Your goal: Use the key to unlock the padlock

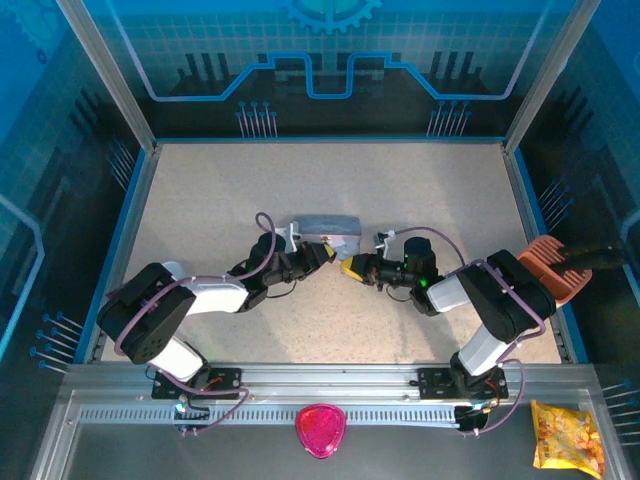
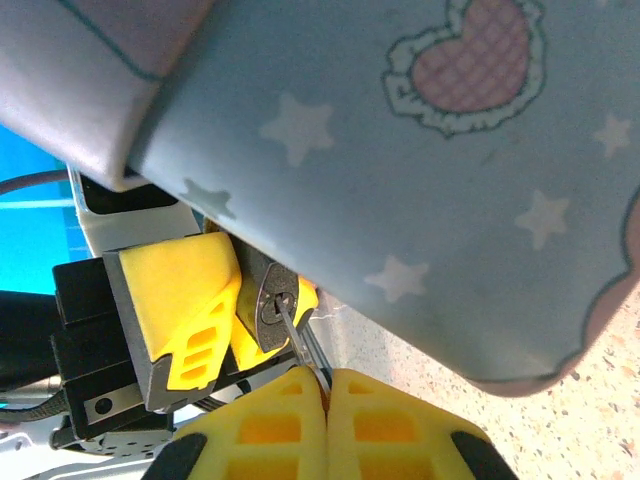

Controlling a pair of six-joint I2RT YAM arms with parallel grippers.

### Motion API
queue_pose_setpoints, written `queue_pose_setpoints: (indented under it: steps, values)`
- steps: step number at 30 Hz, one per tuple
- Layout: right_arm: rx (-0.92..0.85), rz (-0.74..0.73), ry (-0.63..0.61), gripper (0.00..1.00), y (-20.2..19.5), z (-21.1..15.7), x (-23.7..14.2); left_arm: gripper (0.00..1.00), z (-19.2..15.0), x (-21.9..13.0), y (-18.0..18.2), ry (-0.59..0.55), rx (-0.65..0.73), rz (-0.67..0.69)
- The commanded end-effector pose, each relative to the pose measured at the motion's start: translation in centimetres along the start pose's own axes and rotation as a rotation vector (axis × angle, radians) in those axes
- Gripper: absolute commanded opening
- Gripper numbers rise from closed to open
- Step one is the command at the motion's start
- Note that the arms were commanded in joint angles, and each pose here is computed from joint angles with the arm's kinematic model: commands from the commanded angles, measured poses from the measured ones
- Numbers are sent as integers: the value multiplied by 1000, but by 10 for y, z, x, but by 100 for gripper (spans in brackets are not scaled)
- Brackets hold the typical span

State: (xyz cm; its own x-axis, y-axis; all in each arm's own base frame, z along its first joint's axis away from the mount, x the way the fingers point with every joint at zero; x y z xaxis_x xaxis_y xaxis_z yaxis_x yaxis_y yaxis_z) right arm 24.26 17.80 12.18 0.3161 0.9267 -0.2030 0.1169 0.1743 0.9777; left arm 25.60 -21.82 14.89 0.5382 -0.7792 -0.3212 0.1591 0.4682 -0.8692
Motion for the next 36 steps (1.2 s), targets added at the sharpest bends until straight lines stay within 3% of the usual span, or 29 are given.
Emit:
queue_pose_setpoints:
  steps: [1,18,36]
  values:
    - [-150,119,-47,0,36,5,12,1,-32,8,-49,247,119,-254]
    - [-97,32,-159,0,25,33,-6,0,-36,3,-59,277,141,-332]
    - [-167,48,-137,0,33,45,3,0,-42,10,-71,354,166,-393]
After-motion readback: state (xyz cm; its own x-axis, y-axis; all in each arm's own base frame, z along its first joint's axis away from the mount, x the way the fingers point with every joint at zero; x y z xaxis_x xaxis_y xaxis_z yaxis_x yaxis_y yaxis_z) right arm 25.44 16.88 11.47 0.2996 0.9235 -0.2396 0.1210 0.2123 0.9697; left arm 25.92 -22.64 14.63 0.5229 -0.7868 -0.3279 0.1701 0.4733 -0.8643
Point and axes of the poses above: each hand's point on the last joint's axis, 136 mm out from that joint toward the fingers, its own x axis out along the fingers, its own y axis along the line the jaws close on, z = x × y, the point moved 9 cm from there along -x, back along the fingers, and after that the axes turned 7 degrees about x, right-handed, at the moved point
